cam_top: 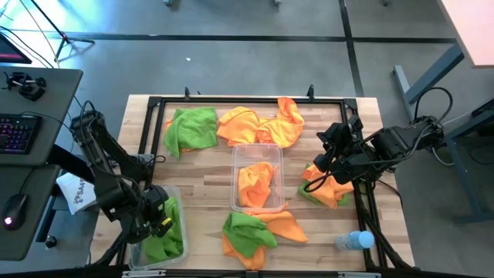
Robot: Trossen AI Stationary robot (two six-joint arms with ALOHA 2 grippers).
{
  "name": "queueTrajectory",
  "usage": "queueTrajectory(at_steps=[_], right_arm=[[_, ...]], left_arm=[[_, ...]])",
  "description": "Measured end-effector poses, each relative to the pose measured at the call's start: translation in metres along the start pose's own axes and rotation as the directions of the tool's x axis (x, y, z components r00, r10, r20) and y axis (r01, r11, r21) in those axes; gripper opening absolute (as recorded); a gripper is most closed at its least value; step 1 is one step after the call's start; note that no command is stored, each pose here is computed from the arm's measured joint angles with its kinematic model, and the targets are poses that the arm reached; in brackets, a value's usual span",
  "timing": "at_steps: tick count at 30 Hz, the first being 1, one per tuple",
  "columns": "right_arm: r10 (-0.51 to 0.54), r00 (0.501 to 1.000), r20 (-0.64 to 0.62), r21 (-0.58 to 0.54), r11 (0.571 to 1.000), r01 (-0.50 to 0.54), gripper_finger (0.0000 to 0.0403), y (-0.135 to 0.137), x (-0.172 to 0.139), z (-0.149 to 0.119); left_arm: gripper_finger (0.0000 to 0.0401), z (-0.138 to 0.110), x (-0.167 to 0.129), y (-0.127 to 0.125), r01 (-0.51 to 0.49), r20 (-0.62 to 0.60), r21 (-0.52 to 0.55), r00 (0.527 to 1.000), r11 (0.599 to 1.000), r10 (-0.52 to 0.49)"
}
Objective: Sort microfiber towel by color & place in baskets
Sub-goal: Put the green microfiber towel into the left transparent bin, then put the yellow microfiber towel into the right transparent bin
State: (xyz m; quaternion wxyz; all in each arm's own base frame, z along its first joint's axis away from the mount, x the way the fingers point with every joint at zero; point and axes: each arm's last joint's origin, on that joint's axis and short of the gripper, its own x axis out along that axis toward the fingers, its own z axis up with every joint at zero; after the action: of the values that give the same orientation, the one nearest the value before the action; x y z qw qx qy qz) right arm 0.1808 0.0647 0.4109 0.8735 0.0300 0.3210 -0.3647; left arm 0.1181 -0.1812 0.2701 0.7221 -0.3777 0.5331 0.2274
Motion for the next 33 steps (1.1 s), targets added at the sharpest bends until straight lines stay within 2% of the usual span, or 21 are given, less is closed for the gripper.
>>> queueTrajectory(at_steps=[8,14,22,28,33], right_arm=[[0.0,1.0,0.0,-0.001,1.0,0.0,0.0,0.0,0.0,0.0],[-0.01,1.0,0.012,-0.011,1.0,0.01,0.0,0.0,0.0,0.0],[-0.019,1.0,0.016,0.004,1.0,0.019,0.0,-0.001,0.003,0.003],[-0.012,1.0,0.0,0.011,1.0,0.012,0.0,-0.001,0.005,0.004],[-0.012,1.0,0.0,-0.012,1.0,0.012,0.0,-0.001,0.005,0.004]], left_arm=[[0.0126,-0.004,0.014,-0.004,-0.077,0.01,0.103,0.997,0.992,0.077],[0.0143,0.005,0.011,0.002,-0.182,-0.177,0.04,0.966,0.982,0.186],[0.0141,0.016,-0.016,0.006,-0.107,-0.188,-0.025,0.977,0.994,0.101],[0.0141,0.023,-0.032,0.011,-0.118,-0.127,-0.008,0.985,0.993,0.116],[0.0141,0.032,-0.041,0.015,-0.136,0.059,0.094,0.99,0.986,0.131]])
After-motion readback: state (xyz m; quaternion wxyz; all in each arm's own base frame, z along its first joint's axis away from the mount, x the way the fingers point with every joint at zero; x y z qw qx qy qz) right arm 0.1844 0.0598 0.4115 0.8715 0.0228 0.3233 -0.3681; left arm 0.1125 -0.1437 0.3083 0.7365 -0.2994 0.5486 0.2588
